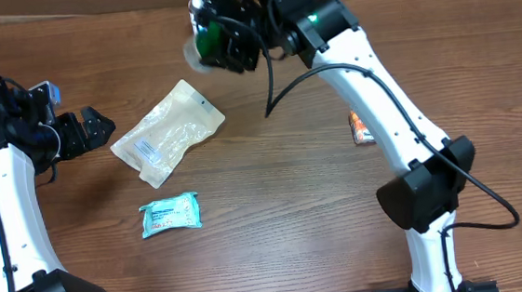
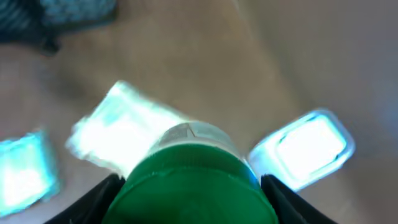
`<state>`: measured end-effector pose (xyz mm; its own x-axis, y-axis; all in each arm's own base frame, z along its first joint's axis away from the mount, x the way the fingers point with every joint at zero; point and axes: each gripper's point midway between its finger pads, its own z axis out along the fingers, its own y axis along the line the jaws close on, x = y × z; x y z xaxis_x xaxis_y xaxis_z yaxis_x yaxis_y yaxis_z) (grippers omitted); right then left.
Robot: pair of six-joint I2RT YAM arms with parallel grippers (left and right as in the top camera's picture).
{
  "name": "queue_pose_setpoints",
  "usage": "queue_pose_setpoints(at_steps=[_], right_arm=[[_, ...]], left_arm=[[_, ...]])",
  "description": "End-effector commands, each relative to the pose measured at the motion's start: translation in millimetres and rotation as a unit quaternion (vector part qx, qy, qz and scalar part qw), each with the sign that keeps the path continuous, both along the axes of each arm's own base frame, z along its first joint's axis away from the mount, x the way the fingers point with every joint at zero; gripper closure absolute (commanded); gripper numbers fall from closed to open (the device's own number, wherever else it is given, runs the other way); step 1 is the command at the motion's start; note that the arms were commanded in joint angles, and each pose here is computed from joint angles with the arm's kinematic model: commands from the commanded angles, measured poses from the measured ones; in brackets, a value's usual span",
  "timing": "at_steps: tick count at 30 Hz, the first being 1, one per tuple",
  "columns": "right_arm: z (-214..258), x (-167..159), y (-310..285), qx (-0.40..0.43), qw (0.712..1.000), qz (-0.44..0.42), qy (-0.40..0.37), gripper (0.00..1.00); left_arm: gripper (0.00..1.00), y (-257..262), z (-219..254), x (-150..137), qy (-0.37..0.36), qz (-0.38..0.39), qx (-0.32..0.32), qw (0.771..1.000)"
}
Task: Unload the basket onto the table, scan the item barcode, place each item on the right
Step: 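Carry the jar right and set it beside the orange box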
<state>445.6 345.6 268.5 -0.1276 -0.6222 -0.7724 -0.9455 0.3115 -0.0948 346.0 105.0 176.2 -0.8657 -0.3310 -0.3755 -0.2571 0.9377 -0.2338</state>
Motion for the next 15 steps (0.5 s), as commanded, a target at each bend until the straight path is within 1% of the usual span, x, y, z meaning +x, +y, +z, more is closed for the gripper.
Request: queue_pose_setpoints(at_steps=[1,4,7,9,13,15], right_arm=[[-47,-13,-31,-0.081,0.991,-0.053,0.094,0.46],[-77,-26,-63,-0.152,0.974,-0.081,0.15,0.46],[-100,-30,-90,-0.2,0.956,-0.103,0.187,0.47],[-111,-25,-107,-0.216,0.946,-0.125,0.205,0.47],[-134,-2,-147,-0.222,0.923,-0.202,0.24,0.47],[-145,9,-170,-0.224,0.908,-0.245,0.256,0.49]], left_arm=[[0.0,-3,4,2,-0.007,0.0,-0.001,1.0],[0.01,-3,4,2,-0.007,0.0,-0.001,1.0],[0.01,-3,4,2,-0.007,0.0,-0.001,1.0],[0.0,-3,4,2,-0.007,0.0,-0.001,1.0],[0.0,-3,4,2,-0.007,0.0,-0.001,1.0],[0.0,-3,4,2,-0.007,0.0,-0.001,1.0]])
